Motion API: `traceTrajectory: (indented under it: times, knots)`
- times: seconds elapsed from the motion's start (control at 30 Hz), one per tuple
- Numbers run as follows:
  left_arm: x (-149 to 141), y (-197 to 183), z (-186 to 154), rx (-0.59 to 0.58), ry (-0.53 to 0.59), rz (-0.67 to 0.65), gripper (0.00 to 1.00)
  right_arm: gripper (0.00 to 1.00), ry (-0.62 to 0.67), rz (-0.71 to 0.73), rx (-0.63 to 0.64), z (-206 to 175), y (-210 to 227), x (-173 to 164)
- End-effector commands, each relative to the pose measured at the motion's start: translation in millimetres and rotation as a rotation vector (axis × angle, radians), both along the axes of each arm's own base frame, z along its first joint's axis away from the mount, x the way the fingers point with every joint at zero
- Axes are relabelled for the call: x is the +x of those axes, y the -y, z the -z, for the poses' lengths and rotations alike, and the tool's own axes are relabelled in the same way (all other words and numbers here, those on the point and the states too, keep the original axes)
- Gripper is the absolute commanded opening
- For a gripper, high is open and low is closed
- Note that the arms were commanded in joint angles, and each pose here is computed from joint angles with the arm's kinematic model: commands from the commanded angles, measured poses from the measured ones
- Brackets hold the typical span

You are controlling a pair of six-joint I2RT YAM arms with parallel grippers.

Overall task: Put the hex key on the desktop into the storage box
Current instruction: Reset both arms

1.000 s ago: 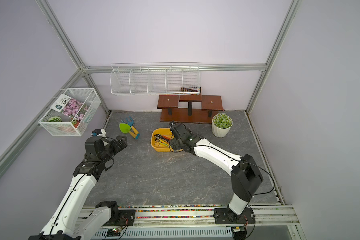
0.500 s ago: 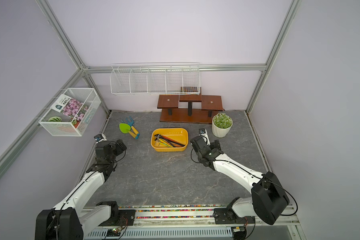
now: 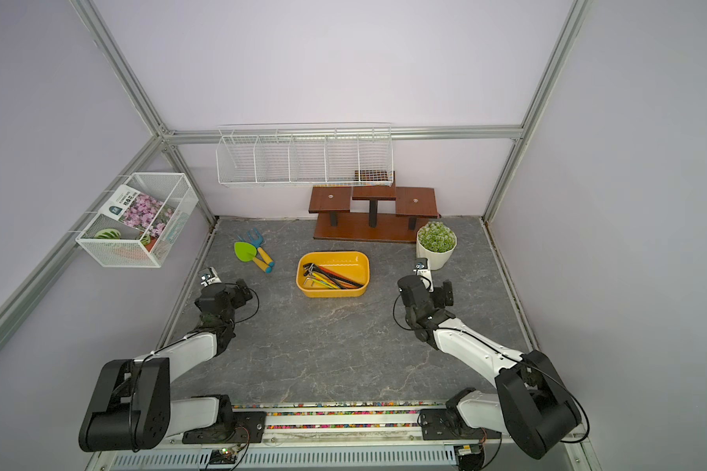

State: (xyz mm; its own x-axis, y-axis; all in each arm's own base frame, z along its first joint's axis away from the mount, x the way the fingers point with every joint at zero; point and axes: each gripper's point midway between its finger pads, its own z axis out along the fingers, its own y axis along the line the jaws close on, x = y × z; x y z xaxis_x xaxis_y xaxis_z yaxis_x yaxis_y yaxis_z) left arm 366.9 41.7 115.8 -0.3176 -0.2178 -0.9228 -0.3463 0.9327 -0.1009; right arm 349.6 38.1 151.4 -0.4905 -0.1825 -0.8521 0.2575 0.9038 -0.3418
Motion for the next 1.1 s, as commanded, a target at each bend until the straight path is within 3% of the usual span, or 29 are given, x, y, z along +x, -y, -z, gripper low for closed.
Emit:
traceTrajectory:
  times: [0.0,0.3,0.43,0.6,0.8,0.83,0.93,1.07]
  knots:
    - [11.8,5.2,-25.4,0.031,0.104,0.040,1.00,0.98,0.087,-0.012,0.007,-8.4,14.7,5.5]
    - [8.2,7.0,-27.0,0.032,0.121,0.052,1.00,0.98,0.213,-0.075,0.089,11.8,40.9,2.8]
    - [12.2,5.3,-31.1,0.075,0.148,0.054,1.00,0.98,0.200,-0.104,0.123,21.7,37.8,16.1]
    - [23.1,8.4,-8.1,0.107,0.176,0.090,1.00,0.98,0.165,-0.119,0.081,37.8,34.8,36.6]
    - [25.3,7.3,-6.5,0.083,0.145,0.093,1.00,0.99,0.139,-0.099,0.225,58.7,55.5,41.8]
    - [25.0,7.7,-6.0,0.079,0.135,0.095,1.00,0.99,0.183,-0.113,0.217,56.0,56.0,42.9]
    - [27.3,19.1,-5.9,0.090,0.131,0.170,1.00,0.99,0.111,-0.083,0.235,59.9,58.2,40.0]
    - [29.8,19.9,-4.6,0.089,0.126,0.174,1.00,0.99,0.157,-0.094,0.223,56.9,58.3,41.6]
